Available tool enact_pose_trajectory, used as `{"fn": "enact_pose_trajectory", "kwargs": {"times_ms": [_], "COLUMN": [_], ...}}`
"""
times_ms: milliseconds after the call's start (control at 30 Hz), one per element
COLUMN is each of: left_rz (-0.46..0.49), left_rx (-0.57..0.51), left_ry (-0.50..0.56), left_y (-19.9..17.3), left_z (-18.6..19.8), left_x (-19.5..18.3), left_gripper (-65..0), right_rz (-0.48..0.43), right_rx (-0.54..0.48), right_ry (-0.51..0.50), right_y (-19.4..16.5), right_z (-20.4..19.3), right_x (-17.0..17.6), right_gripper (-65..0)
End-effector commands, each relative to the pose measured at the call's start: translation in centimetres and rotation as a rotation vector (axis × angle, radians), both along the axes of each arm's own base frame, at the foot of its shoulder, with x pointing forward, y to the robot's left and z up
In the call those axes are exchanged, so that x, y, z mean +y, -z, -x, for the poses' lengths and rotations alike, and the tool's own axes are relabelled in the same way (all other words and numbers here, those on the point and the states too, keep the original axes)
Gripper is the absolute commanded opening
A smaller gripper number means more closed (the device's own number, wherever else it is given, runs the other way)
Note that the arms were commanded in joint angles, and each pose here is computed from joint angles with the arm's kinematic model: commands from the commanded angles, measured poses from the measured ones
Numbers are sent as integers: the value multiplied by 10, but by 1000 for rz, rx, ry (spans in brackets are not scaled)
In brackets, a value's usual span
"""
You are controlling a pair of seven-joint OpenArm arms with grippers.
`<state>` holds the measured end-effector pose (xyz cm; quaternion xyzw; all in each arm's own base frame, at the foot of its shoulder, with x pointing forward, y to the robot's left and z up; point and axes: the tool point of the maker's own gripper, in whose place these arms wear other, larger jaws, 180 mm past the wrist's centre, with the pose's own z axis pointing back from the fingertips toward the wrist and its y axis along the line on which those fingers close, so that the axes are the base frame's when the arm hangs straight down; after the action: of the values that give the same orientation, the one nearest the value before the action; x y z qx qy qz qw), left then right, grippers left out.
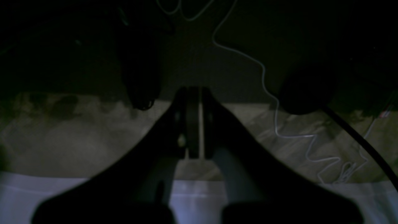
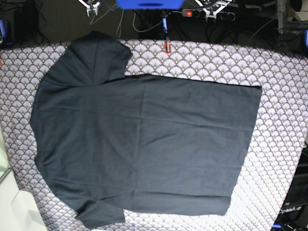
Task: Fold the T-shirt properly
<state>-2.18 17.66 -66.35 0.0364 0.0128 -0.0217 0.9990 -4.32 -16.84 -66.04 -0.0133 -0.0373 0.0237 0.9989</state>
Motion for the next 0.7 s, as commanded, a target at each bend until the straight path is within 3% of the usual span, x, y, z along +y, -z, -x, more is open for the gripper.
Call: {"fn": "enact_pose_trajectory", "kwargs": {"times_ms": [0, 367, 433, 667], "left_rz": [-7, -5, -2, 11], "left_rx": [-1, -4, -36, -186], "left_ry": [0, -1, 4, 28], "left_y": [0, 0, 0, -15], "left_z": [1, 1, 0, 58], "left_x": [2, 1, 0, 1], "left_gripper": [-650, -650, -650, -650], "right_rz": [-5, -6, -9, 2], "right_rx": [0, -8, -57, -264], "right_ry": [5, 5, 3, -13], "right_y": [-1, -1, -4, -43], "right_z": [3, 3, 9, 76], "right_x": [-1, -1, -1, -17], "right_gripper": [-650, -650, -650, -650]}}
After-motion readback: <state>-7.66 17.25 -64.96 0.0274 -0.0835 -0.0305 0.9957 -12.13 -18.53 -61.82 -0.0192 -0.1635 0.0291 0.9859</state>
